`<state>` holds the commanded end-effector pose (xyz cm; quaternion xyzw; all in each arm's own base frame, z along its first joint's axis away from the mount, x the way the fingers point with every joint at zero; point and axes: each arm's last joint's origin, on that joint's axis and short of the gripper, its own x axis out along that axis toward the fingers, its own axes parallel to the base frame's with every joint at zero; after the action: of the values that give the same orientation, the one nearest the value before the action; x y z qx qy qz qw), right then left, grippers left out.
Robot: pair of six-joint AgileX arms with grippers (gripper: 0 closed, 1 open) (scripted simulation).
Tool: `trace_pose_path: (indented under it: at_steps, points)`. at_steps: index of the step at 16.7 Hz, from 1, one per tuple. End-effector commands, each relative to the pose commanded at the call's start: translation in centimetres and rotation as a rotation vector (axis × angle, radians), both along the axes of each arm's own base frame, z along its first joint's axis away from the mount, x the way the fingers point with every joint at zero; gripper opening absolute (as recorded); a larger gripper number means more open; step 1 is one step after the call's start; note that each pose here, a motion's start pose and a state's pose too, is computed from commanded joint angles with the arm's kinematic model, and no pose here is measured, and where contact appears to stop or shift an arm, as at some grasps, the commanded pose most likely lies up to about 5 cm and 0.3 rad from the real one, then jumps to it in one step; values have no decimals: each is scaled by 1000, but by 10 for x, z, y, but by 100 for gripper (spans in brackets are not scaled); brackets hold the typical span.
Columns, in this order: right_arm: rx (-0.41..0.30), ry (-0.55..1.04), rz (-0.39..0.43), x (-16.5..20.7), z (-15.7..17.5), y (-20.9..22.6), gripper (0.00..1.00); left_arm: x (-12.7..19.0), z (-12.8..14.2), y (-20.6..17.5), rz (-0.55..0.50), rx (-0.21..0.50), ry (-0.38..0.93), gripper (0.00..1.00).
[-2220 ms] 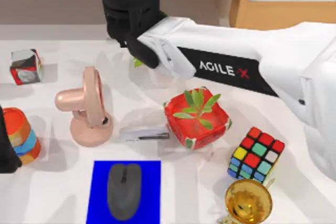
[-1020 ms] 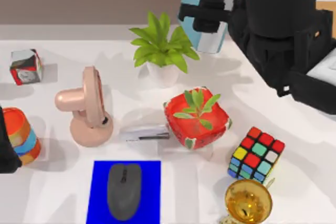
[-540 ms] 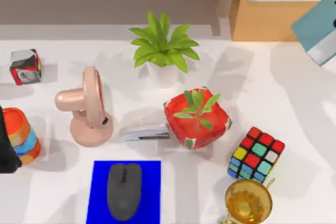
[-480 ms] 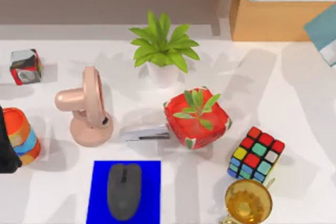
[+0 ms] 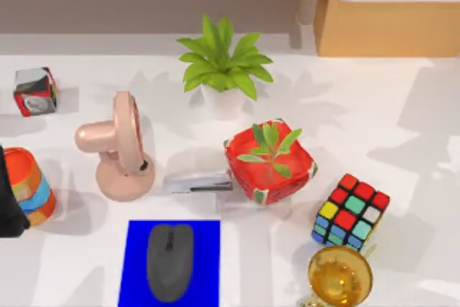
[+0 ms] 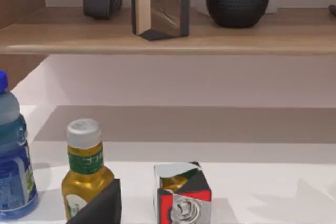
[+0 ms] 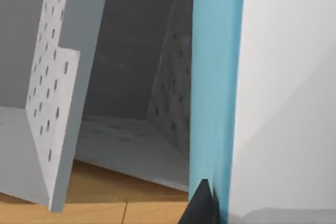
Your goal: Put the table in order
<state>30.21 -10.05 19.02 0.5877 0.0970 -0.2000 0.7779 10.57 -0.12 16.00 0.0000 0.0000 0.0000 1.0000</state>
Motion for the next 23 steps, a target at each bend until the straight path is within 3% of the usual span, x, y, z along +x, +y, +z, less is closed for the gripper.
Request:
trace_pose_path:
  at_steps: [4, 9, 17, 23]
  points:
    - [160, -97, 11, 20, -16, -47, 0, 0, 0, 0, 0, 0, 0, 100]
    - [274, -166, 78, 37, -35, -75, 0, 0, 0, 0, 0, 0, 0, 100]
    - [288, -166, 91, 39, -38, -74, 0, 0, 0, 0, 0, 0, 0, 100]
    - [285, -171, 88, 66, -41, -77, 0, 0, 0, 0, 0, 0, 0, 100]
